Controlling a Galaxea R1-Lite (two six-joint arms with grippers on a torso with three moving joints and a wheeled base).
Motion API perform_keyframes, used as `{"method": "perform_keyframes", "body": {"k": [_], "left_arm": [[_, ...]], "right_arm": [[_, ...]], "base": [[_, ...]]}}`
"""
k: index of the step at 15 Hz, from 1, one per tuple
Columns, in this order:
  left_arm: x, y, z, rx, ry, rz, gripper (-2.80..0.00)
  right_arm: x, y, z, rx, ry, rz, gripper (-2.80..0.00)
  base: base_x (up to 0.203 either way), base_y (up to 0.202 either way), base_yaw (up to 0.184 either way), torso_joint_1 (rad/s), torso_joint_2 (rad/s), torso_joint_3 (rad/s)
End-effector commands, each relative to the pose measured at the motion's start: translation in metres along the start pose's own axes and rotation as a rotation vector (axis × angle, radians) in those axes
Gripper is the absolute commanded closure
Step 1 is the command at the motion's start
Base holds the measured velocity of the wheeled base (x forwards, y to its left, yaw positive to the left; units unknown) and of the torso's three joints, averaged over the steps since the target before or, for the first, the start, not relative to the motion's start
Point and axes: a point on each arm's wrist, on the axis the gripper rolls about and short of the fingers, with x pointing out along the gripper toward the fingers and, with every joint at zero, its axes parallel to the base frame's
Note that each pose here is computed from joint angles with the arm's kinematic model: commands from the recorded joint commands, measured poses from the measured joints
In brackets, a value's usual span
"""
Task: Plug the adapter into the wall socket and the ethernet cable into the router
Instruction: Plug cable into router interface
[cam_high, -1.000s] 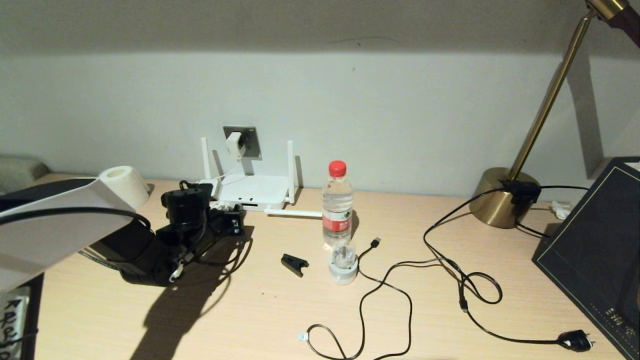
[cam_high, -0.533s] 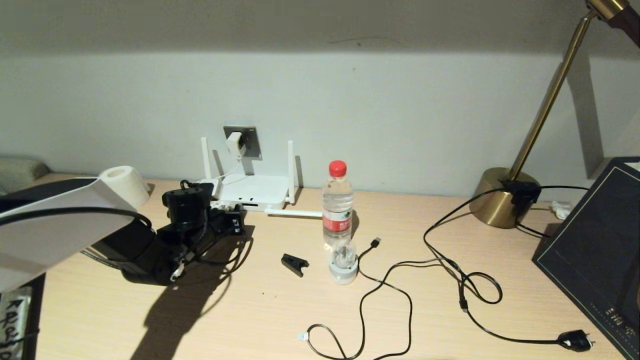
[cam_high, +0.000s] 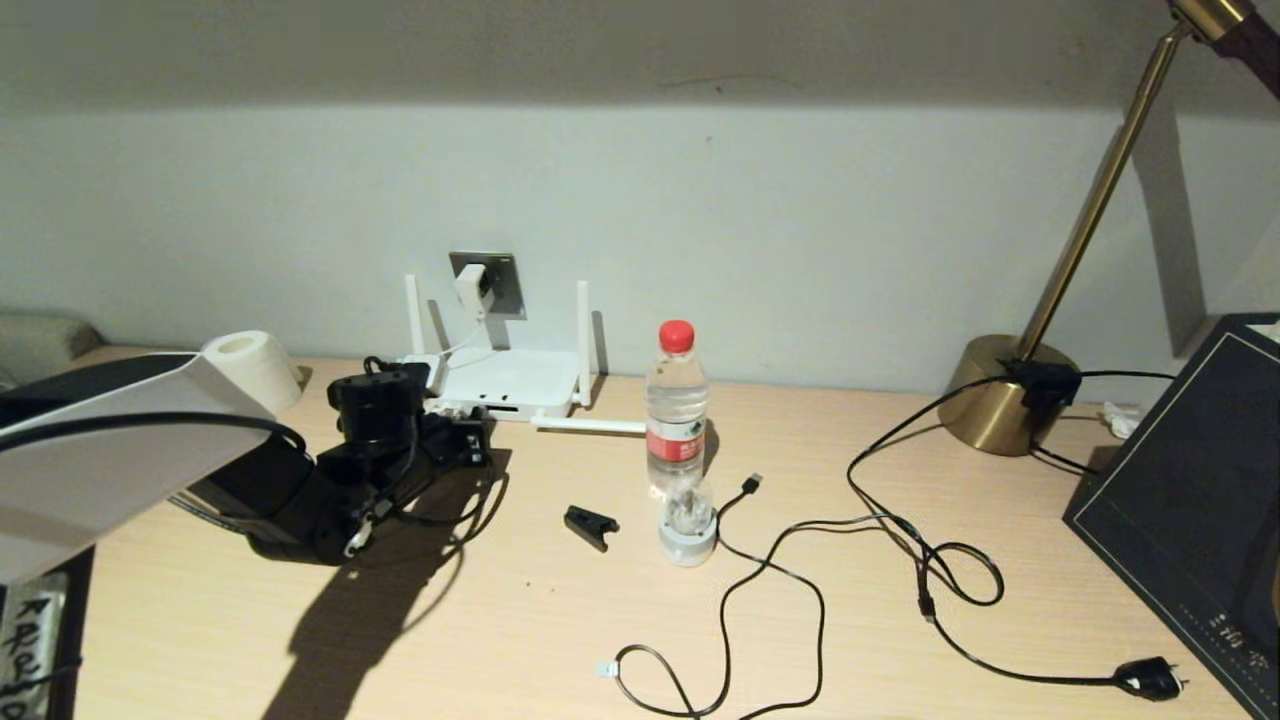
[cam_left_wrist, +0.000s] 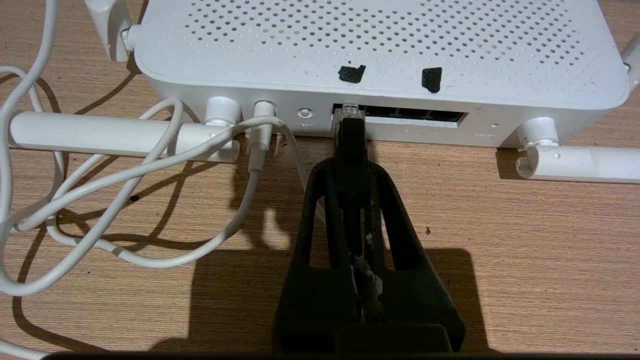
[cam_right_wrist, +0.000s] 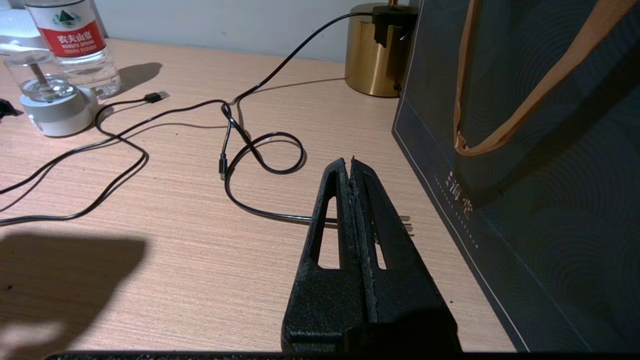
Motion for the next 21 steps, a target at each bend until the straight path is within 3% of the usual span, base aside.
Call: {"method": "perform_keyframes", "body": {"k": [1,21], "left_arm": [[0.003,0.0,0.002,-0.001,-0.018,0.001,0.0],[0.009,0.0,-0.007,-0.001,-0.001,0.001,0.0]], "right_arm": [[0.002,0.0,-0.01,0.0,0.036,0.001,0.0],[0.002,0.0,-0.01,0.0,0.036,0.001,0.0]], "base": [[0.0,0.0,0.0,0.0,0.0,0.0],[0.0,0.0,0.0,0.0,0.0,0.0]]}}
